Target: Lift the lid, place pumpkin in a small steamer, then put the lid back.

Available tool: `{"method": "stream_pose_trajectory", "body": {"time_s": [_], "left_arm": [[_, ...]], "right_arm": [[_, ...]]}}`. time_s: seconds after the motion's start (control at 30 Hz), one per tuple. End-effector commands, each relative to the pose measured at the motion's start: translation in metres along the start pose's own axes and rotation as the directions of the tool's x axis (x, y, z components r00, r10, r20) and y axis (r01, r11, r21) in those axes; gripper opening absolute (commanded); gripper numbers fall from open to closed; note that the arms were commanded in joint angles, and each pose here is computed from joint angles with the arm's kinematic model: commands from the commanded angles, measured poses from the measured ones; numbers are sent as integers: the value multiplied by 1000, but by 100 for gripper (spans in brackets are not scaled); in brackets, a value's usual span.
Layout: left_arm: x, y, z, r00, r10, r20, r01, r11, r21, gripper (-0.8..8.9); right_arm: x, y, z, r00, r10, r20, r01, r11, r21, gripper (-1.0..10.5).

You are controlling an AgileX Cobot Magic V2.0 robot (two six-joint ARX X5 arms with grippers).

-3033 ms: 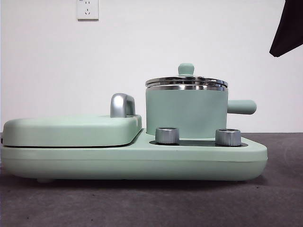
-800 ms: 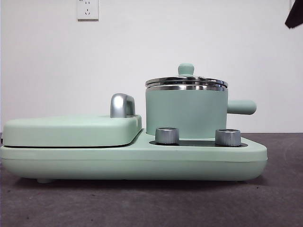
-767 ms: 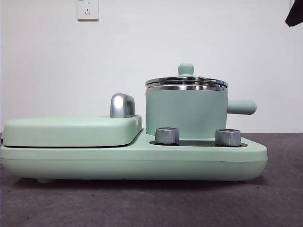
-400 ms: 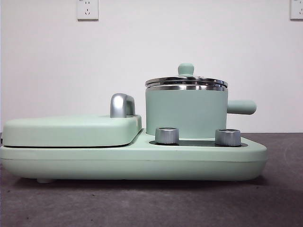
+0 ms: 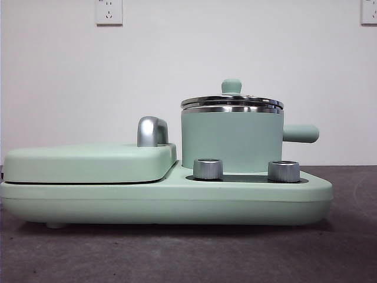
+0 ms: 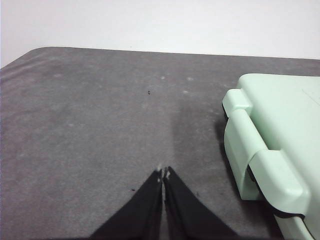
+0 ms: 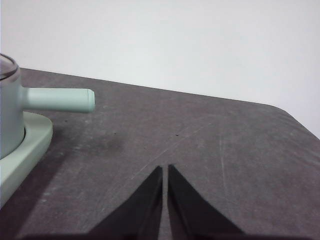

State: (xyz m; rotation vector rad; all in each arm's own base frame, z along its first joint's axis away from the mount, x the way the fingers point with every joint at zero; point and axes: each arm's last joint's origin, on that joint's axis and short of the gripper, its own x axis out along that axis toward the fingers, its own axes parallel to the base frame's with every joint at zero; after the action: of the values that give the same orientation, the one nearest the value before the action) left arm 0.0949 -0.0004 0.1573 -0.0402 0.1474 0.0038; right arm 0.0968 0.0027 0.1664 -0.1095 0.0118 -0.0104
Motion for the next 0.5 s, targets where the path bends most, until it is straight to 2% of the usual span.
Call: {"method": "stream_pose_trajectory", "body": {"time_s": [0.03, 0.2, 0.5], "left_arm": [[2, 0, -5, 1000, 1, -3, -1, 1000, 4, 7], [2, 0, -5, 1000, 1, -3, -1, 1000, 4, 7], [2, 0, -5, 1000, 1, -3, -1, 1000, 4, 7]], "right_arm": [[0, -1, -1, 1000, 13, 6, -13, 1000, -11, 15], [0, -4, -1, 1000, -21, 2, 21, 1000, -4, 15], [0, -4, 1, 999, -22, 24, 22, 1000, -3, 15]]}}
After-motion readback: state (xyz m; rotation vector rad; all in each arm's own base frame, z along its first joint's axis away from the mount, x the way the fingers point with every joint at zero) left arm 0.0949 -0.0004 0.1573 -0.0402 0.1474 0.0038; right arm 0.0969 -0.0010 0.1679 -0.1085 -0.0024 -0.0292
